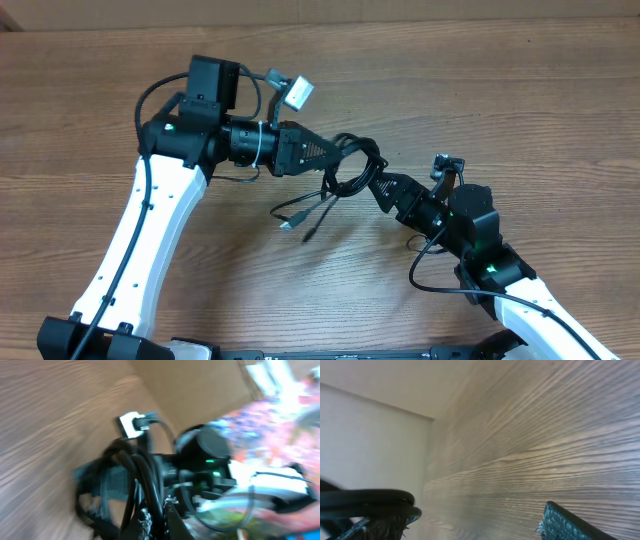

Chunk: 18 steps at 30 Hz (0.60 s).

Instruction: Untangle cables

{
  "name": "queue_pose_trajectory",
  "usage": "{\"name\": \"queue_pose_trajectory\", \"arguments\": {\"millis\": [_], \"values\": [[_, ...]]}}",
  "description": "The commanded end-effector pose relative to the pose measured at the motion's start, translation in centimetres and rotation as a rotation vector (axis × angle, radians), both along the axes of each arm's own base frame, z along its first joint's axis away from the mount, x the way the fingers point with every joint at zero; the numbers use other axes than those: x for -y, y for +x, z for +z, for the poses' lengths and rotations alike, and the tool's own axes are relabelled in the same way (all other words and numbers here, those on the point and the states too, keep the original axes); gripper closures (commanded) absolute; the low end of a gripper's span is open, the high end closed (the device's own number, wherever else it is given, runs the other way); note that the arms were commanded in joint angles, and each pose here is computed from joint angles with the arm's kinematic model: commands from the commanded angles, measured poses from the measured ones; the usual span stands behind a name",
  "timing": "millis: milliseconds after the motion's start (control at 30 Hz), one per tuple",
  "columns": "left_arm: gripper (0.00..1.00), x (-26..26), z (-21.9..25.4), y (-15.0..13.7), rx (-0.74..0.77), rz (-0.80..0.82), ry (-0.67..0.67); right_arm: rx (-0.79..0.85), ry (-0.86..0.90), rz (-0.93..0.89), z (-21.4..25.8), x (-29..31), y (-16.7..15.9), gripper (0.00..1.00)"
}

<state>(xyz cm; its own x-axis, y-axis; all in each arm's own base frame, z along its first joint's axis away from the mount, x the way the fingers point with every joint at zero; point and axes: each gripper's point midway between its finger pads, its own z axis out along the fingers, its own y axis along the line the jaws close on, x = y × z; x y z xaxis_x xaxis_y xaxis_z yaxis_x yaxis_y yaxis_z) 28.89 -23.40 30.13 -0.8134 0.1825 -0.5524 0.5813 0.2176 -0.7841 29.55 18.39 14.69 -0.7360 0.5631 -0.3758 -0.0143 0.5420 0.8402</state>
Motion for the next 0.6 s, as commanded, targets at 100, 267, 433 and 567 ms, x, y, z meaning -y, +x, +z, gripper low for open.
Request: {"name": "queue_pose_trajectory", "arguments": {"millis": [100, 267, 433, 567], "values": [[0.96, -0.7, 5.7, -2.9, -0.028, -0.179, -0.295, -0.15, -0.186, -0.248, -5.1, 5.6, 1.0, 0.16], [0.96, -1.7, 5.7, -2.0, -0.027, -0.139, -0.292, -0.161, -0.237, -0.274, -5.8, 7.8, 1.3, 0.12], [0.96, -2.9, 4.3, -0.1, -0.087, -0.023, -0.213, -0.232, -0.241, -0.3, -7.0, 9.3, 0.7, 0.12], [0.96, -3.0, 2.2, 1.4, -0.139, 0.088, -0.09, -0.211, -0.151, -0.172, -5.9, 6.9, 0.4, 0.09]]}}
